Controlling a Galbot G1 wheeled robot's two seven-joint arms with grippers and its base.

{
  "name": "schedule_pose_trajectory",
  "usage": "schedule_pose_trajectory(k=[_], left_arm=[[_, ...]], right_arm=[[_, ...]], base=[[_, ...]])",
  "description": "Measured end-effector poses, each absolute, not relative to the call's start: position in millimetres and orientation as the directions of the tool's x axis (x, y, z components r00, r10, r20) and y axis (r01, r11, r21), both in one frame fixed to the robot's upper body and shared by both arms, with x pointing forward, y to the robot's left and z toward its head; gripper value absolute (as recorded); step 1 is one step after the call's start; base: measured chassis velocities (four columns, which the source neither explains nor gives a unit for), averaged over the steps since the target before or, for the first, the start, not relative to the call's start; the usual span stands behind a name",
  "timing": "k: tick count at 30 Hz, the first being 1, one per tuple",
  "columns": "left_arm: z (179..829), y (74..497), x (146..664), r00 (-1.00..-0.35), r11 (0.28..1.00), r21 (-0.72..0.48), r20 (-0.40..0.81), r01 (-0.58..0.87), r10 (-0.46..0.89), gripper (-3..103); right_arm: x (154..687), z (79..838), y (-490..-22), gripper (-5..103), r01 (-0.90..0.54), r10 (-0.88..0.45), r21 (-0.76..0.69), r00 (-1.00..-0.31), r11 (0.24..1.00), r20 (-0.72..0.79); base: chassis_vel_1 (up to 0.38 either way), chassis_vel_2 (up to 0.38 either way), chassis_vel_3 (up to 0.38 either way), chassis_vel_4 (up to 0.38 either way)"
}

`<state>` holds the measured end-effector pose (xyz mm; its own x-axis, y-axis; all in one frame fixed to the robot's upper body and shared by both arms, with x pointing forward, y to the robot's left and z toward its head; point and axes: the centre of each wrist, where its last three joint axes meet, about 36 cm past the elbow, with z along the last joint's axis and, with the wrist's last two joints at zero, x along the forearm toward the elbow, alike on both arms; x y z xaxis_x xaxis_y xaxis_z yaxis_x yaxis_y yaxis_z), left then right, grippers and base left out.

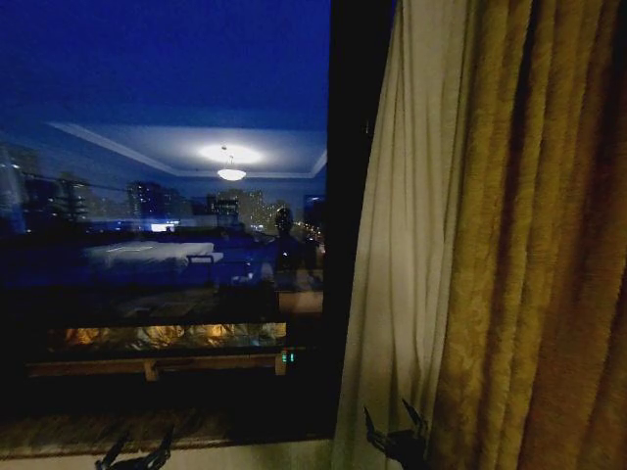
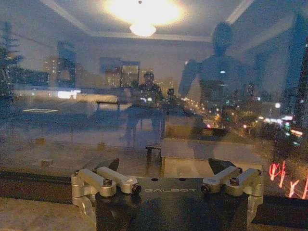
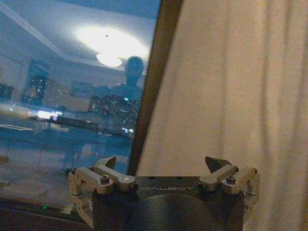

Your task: Open the curtains by pulling them apart, changing their state from closed to fully open.

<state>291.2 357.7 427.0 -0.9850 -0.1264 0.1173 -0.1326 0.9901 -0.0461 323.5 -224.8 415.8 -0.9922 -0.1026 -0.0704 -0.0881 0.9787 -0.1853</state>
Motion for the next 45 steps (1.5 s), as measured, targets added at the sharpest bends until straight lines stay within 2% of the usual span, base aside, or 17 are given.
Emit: schedule_pose_trajectory(k=[9,15,21,36,45], left_arm=[[426,358,290,-0.989,0.990,-0.038,0.078,-0.133,-0.130,100],[417,355,291,-0.991,0.989,-0.067,-0.006,-0.132,-0.133,100],[413,353,290,-0.990,0.987,-0.088,-0.040,-0.131,-0.135,100],[412,354,286,-0.991,0.989,-0.075,-0.014,-0.130,-0.131,100],[413,356,287,-0.992,0.990,-0.066,0.000,-0.124,-0.124,100]], right_arm=[[310,418,-211,100,-0.134,-0.143,-0.150,-0.989,0.980,-0.048],[313,413,-207,100,-0.137,-0.138,-0.060,-0.990,0.989,-0.015],[315,414,-205,100,-0.144,-0.145,0.015,-0.989,0.989,0.025],[310,414,-200,100,-0.173,-0.174,0.018,-0.984,0.985,0.038],[303,417,-197,100,-0.184,-0.184,0.007,-0.982,0.983,0.031]], base=[[0.261,0.252,-0.260,-0.261],[0.342,0.343,-0.340,-0.324],[0.309,0.300,-0.285,-0.295],[0.114,0.119,-0.122,-0.118],[0.301,0.270,-0.291,-0.258]])
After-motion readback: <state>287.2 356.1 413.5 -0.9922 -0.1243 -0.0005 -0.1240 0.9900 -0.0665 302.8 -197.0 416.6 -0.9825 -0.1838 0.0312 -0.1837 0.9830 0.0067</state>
